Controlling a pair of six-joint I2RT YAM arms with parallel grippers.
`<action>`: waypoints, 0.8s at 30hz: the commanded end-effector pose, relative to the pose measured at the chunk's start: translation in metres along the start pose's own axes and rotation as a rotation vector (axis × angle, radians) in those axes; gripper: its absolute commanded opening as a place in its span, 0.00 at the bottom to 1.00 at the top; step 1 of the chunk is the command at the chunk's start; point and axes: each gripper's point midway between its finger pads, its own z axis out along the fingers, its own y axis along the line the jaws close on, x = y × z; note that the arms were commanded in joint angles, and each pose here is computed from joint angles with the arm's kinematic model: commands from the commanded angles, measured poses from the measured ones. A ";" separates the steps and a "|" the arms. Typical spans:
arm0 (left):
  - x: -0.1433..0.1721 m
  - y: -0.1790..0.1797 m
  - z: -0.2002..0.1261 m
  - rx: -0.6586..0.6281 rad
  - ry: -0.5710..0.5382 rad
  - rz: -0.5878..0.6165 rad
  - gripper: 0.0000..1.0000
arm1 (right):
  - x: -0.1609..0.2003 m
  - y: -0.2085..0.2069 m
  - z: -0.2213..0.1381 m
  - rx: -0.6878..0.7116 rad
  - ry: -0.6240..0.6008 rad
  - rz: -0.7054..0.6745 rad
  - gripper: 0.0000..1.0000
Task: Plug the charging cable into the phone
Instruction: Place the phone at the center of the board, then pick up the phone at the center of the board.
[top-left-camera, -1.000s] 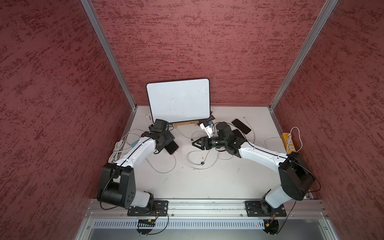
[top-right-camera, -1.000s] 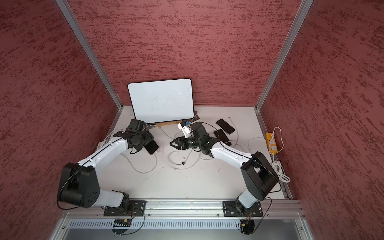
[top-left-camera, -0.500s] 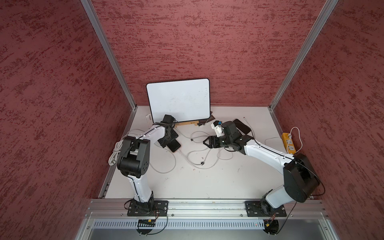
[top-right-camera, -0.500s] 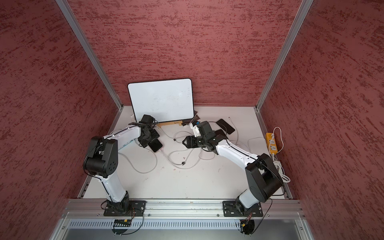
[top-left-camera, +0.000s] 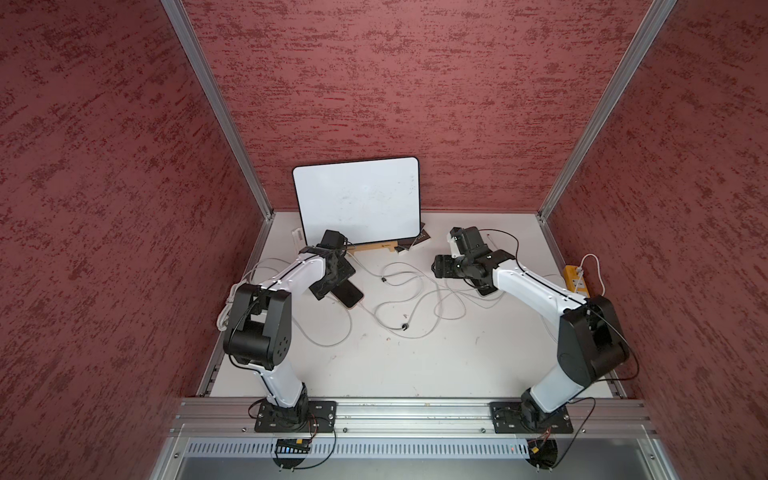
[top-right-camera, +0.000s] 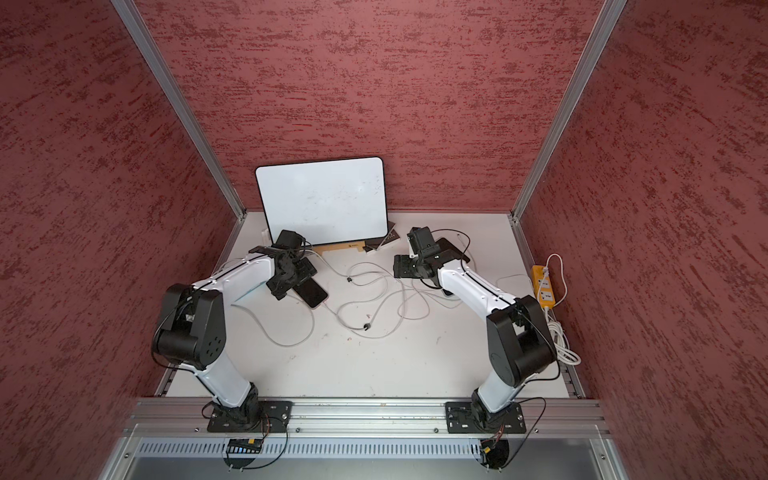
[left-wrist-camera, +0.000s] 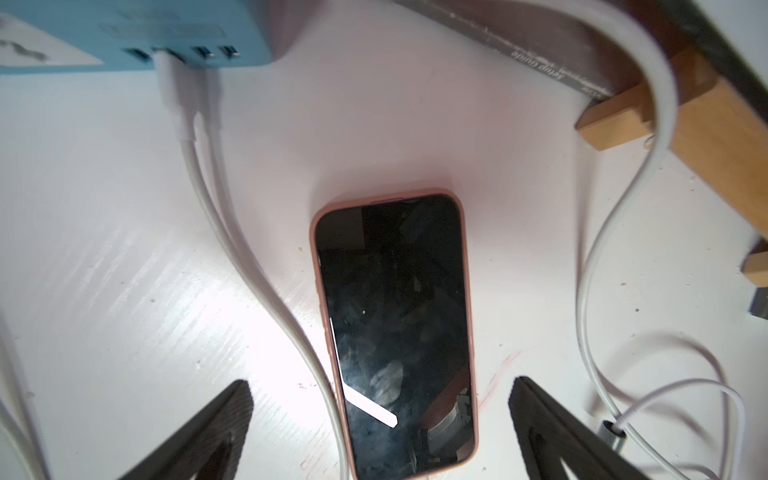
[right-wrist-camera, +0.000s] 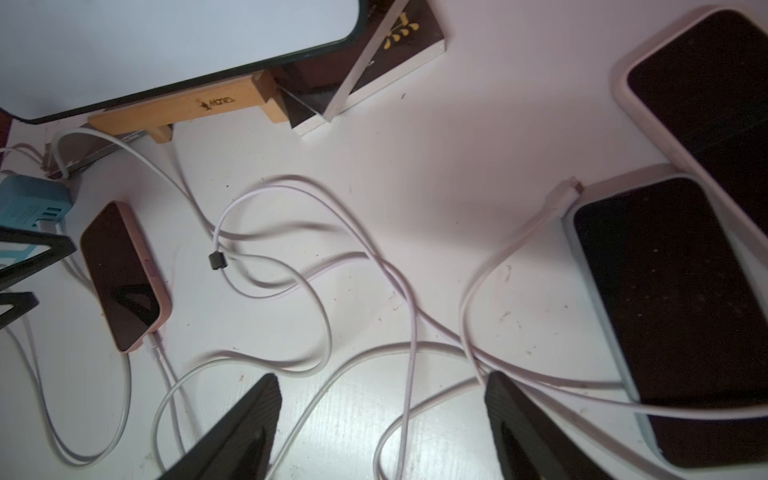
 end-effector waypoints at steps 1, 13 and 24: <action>0.001 0.004 -0.023 0.033 -0.046 0.022 1.00 | -0.007 -0.049 0.012 0.181 0.053 -0.026 0.88; 0.052 -0.005 -0.059 0.357 0.003 0.126 1.00 | -0.006 -0.111 0.051 0.280 0.238 -0.155 0.99; 0.060 -0.001 -0.059 0.361 0.011 0.146 1.00 | 0.007 -0.144 0.063 0.260 0.294 -0.094 0.99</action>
